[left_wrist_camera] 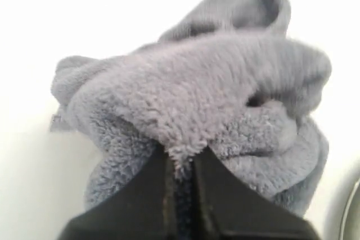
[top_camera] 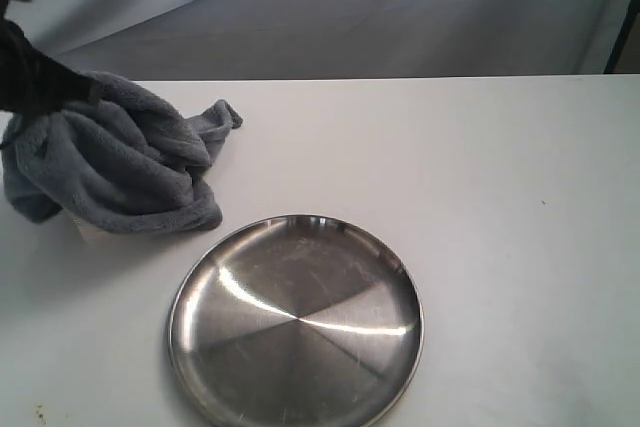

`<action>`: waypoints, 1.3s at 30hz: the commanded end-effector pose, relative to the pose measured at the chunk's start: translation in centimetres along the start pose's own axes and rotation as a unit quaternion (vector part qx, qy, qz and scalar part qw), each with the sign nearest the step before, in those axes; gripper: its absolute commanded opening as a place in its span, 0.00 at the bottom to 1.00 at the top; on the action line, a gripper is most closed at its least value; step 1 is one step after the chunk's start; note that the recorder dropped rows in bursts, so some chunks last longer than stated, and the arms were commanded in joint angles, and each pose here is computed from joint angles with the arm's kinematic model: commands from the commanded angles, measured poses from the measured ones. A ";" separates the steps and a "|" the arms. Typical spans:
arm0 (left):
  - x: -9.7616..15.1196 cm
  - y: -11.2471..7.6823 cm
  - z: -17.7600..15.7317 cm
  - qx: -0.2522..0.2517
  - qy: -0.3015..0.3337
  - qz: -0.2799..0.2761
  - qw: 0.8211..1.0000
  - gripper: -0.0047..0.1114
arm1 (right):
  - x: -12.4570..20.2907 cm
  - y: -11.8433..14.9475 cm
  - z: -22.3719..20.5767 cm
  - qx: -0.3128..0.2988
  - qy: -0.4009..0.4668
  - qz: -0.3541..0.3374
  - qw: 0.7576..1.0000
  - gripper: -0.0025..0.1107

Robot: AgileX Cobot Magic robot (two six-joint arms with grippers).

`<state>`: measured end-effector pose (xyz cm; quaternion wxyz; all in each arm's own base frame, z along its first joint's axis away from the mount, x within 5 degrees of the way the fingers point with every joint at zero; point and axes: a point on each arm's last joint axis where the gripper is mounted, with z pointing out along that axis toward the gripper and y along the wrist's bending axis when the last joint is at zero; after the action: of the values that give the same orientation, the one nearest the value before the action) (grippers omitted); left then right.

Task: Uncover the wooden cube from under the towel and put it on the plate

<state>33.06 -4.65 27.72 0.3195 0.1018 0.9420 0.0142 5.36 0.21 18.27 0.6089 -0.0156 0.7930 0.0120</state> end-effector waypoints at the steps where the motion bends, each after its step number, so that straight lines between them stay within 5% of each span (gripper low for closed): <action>1: -2.0 0.0 -4.1 0.000 -0.126 -0.004 0.992 0.04 | 0.1 0.0 0.0 0.004 -0.002 0.001 1.000 0.02; 11: -4.3 0.3 -10.4 0.008 -0.319 -0.045 0.947 0.04 | 0.1 0.0 0.0 0.004 -0.002 0.001 1.000 0.02; 25: -5.4 0.6 -16.0 0.010 -0.485 -0.044 0.873 0.04 | 0.1 0.0 0.0 0.004 -0.002 0.001 1.000 0.02; 39: -2.8 0.9 -25.5 0.006 -0.611 -0.043 0.790 0.04 | 0.1 0.0 0.0 0.004 -0.002 0.001 1.000 0.02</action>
<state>22.12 -3.57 48.41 0.8109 0.0556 0.5795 -0.0594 5.36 0.21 18.27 0.6089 -0.0156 0.7930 0.0120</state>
